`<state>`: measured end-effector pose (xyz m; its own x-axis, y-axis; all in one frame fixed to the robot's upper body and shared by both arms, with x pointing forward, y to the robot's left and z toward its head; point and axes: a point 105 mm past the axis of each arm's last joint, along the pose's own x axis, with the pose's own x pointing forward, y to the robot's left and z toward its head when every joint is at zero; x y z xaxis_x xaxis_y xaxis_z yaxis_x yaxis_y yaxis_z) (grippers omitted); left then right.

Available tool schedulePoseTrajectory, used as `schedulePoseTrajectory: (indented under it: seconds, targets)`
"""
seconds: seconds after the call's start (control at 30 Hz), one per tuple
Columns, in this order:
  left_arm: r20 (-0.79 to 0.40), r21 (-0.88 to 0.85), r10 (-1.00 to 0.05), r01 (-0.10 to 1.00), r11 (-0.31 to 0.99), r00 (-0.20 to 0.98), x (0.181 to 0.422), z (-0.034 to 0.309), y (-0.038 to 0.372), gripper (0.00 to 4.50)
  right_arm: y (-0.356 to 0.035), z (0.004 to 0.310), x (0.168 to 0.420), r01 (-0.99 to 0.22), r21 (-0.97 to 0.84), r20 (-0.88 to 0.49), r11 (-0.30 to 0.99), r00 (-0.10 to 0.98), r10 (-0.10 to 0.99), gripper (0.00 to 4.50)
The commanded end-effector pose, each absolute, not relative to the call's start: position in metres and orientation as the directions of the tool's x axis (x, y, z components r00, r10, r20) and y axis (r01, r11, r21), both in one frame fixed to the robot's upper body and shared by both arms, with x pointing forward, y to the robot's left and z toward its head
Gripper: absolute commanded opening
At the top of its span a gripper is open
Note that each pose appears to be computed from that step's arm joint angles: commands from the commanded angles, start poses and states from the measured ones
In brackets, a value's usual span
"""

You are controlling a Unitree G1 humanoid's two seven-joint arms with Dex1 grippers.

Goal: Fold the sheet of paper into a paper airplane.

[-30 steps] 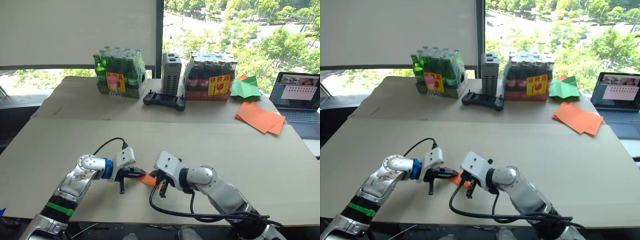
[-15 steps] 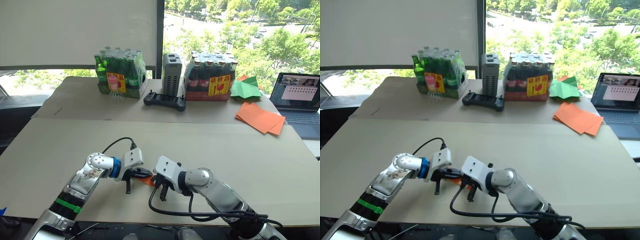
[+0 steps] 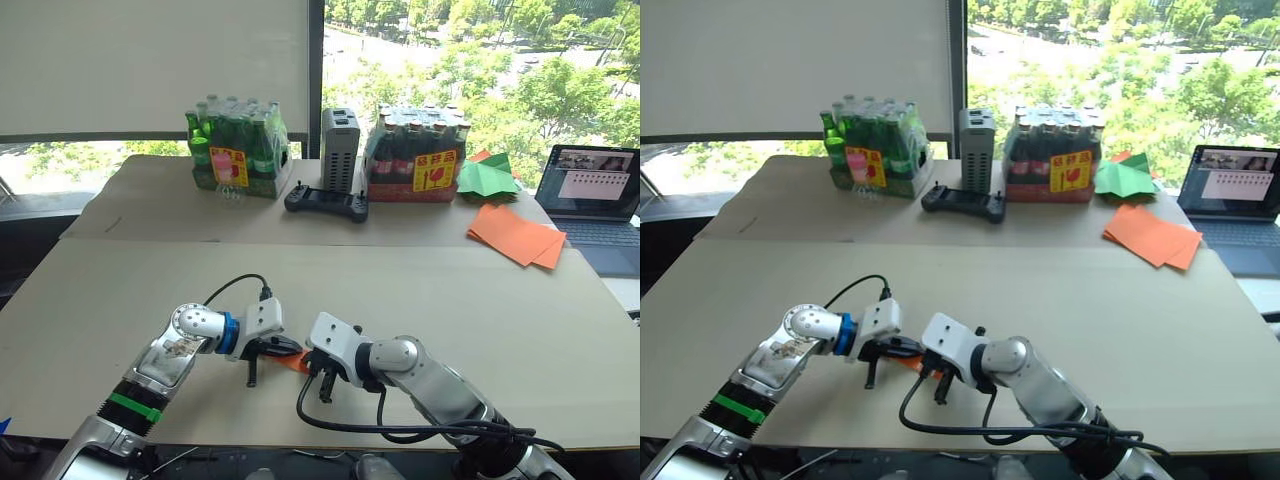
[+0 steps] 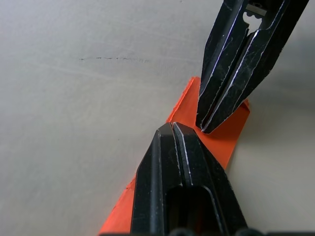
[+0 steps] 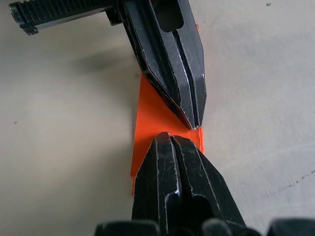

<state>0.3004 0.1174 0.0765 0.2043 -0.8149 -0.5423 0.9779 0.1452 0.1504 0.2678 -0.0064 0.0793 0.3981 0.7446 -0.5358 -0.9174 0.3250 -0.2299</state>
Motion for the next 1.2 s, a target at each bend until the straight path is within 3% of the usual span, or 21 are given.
schedulePoseTrajectory:
  seconds: [0.03, 0.5, 0.87, 1.03, 1.2]
  targets:
    - [-0.615, 0.125, -0.751, 0.970, 0.210, 0.242, 0.303, 0.061, 0.144, 0.00, -0.018, 0.059, 0.266, -0.921, -0.191, -0.614, 0.340, 0.382, 0.690, 0.02]
    - [-0.660, 0.141, -0.671, 0.934, 0.329, 0.336, 0.303, 0.057, 0.195, 0.00, -0.017, 0.059, 0.264, -0.925, -0.195, -0.617, 0.326, 0.374, 0.692, 0.02]
    - [-0.638, 0.164, -0.669, 0.916, 0.365, 0.381, 0.304, 0.063, 0.200, 0.00, -0.015, 0.060, 0.265, -0.927, -0.203, -0.613, 0.314, 0.371, 0.697, 0.02]
    - [-0.519, 0.167, -0.735, 0.895, 0.414, 0.437, 0.313, 0.091, 0.191, 0.00, -0.007, 0.081, 0.270, -0.913, -0.278, -0.523, 0.298, 0.404, 0.750, 0.02]
    - [-0.359, 0.126, -0.801, 0.875, 0.467, 0.479, 0.312, 0.136, 0.188, 0.00, -0.003, 0.130, 0.272, -0.874, -0.353, -0.320, 0.335, 0.449, 0.834, 0.02]
